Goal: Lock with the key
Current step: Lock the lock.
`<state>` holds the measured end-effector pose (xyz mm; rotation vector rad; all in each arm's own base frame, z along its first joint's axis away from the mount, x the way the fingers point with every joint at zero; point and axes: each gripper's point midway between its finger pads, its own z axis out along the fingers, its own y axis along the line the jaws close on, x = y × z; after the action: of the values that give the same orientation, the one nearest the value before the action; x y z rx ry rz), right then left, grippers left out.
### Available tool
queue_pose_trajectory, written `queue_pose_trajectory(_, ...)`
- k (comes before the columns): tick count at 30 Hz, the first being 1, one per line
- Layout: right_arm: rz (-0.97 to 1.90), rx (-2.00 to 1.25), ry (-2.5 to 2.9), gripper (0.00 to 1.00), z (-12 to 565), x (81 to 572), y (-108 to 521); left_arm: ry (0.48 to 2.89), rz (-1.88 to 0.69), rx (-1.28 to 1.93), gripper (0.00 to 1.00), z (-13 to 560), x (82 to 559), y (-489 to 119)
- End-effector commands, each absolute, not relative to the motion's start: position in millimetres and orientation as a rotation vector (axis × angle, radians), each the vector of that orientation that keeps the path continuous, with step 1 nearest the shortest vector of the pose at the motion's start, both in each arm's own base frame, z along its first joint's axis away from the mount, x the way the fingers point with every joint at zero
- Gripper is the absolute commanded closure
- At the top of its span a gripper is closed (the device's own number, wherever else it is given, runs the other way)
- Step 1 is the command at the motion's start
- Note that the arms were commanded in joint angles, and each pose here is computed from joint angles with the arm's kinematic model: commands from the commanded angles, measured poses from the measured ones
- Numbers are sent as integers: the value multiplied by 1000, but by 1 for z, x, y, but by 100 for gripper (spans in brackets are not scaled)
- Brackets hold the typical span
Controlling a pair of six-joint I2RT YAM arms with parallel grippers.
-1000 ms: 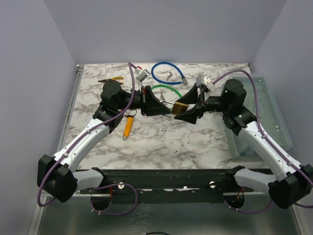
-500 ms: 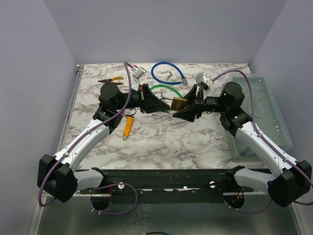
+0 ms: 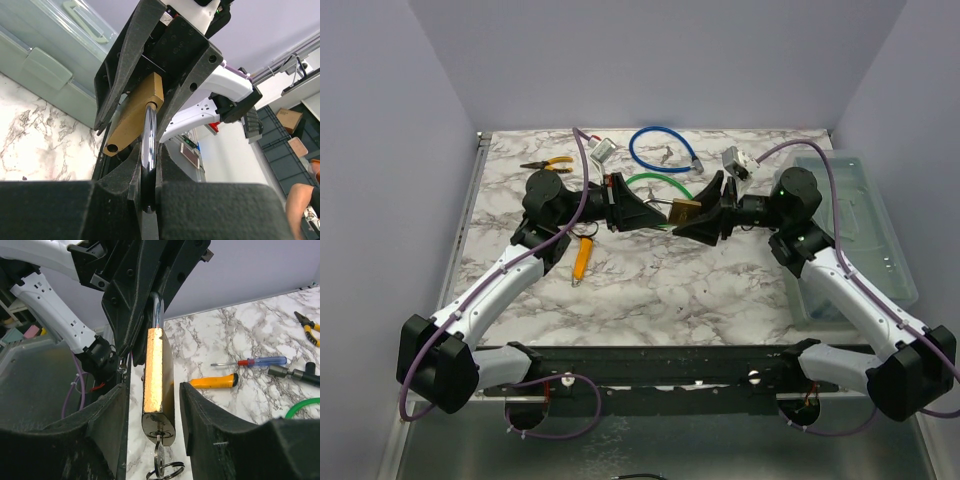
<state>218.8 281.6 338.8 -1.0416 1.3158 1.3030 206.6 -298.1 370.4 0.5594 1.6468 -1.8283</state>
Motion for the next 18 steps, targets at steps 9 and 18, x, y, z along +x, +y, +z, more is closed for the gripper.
queue_pose_trajectory(9, 1355, -1010, 1302, 73, 346, 219, 285, 1533, -1807, 560, 100, 391, 210, -296)
queue_pose_trajectory(18, 1361, -1012, 1365, 100, 346, 215, 282, 1596, -1695, 700, 75, 360, 205, -281)
